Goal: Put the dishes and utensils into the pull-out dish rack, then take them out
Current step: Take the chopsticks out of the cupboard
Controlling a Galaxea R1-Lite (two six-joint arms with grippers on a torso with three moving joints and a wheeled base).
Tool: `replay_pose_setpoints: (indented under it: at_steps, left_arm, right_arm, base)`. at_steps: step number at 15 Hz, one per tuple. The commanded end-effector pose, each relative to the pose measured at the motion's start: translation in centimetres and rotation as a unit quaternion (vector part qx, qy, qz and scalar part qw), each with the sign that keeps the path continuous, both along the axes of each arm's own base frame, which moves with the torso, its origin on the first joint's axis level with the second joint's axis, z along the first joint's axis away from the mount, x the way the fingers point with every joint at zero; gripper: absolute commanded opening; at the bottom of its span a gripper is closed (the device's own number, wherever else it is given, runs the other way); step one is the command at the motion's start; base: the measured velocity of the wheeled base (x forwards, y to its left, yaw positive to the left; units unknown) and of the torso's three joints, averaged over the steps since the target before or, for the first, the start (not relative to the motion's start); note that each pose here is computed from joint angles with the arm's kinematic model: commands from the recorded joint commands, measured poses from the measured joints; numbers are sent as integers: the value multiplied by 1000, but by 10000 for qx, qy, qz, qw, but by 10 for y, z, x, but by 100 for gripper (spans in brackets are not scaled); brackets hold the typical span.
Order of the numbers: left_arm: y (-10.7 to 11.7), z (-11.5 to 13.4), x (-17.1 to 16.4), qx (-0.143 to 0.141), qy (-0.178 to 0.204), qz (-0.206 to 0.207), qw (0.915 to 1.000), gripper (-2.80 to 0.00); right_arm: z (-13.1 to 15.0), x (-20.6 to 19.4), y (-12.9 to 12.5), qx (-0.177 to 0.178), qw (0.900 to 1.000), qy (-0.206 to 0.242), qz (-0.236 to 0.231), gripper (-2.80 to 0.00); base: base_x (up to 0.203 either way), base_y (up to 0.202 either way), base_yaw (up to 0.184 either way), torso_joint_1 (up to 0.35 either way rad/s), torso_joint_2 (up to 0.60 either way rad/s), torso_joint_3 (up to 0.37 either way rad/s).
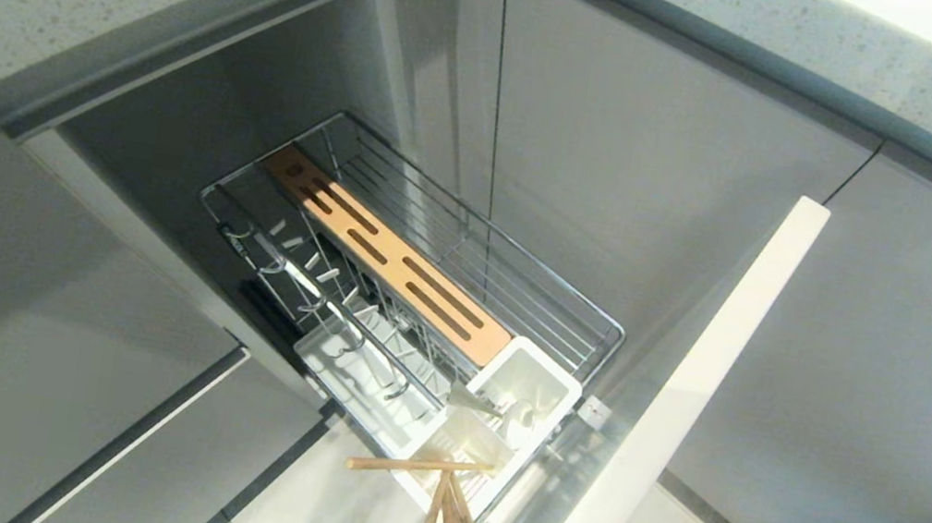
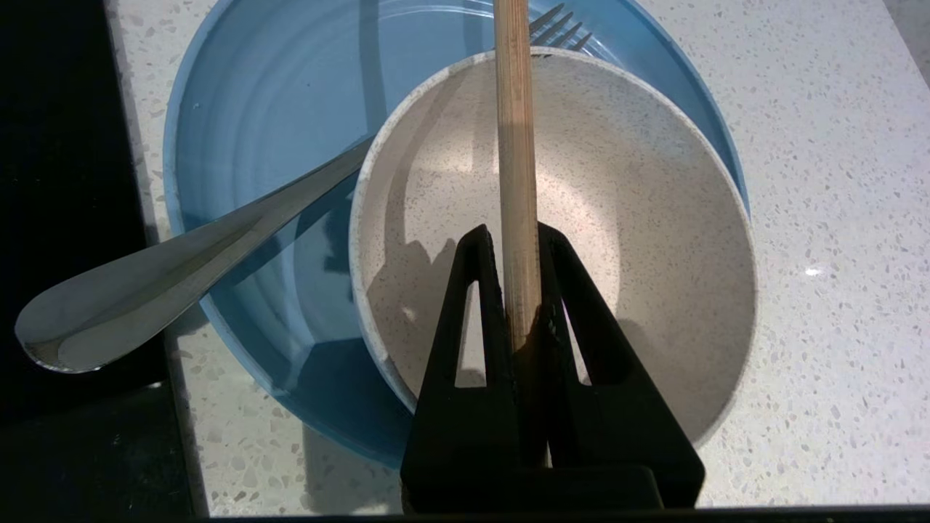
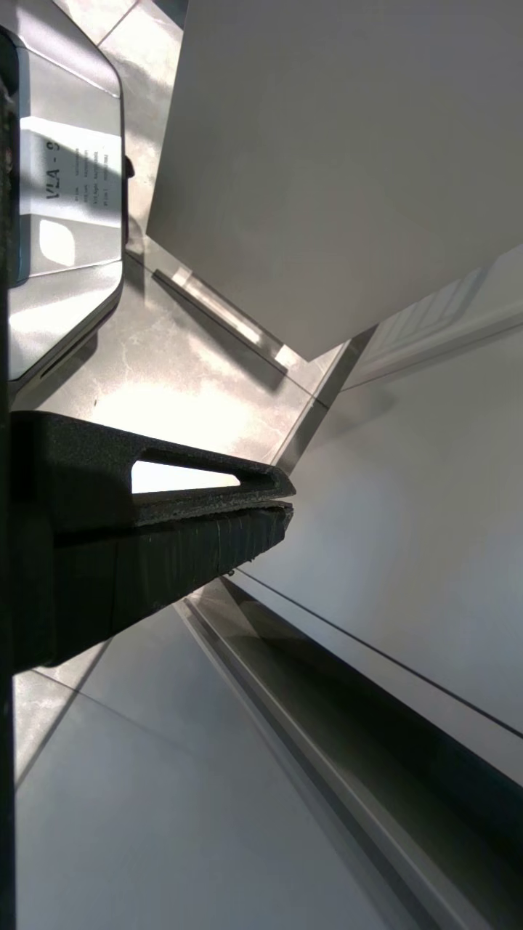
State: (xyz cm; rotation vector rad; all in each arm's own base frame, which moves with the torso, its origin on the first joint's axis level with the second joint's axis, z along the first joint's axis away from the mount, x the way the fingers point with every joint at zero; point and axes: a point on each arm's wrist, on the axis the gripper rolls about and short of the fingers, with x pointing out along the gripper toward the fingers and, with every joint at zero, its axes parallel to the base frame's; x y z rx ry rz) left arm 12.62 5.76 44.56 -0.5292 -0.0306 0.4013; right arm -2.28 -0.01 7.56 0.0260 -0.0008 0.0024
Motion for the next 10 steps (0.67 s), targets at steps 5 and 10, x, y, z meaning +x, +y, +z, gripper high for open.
replay_pose_setpoints:
  at_steps: [5, 10]
  left_arm:
    - [2, -1, 3, -88, 12, 11, 10000, -280]
    - [1, -1, 2, -150, -30, 54, 9999, -280]
  right_arm:
    - [0, 0, 0, 1, 10000, 3, -1, -280]
    - [0, 0, 0, 1, 10000, -1, -4, -280]
  base:
    - [0, 0, 0, 0, 0, 0]
    - [0, 0, 0, 0, 0, 0]
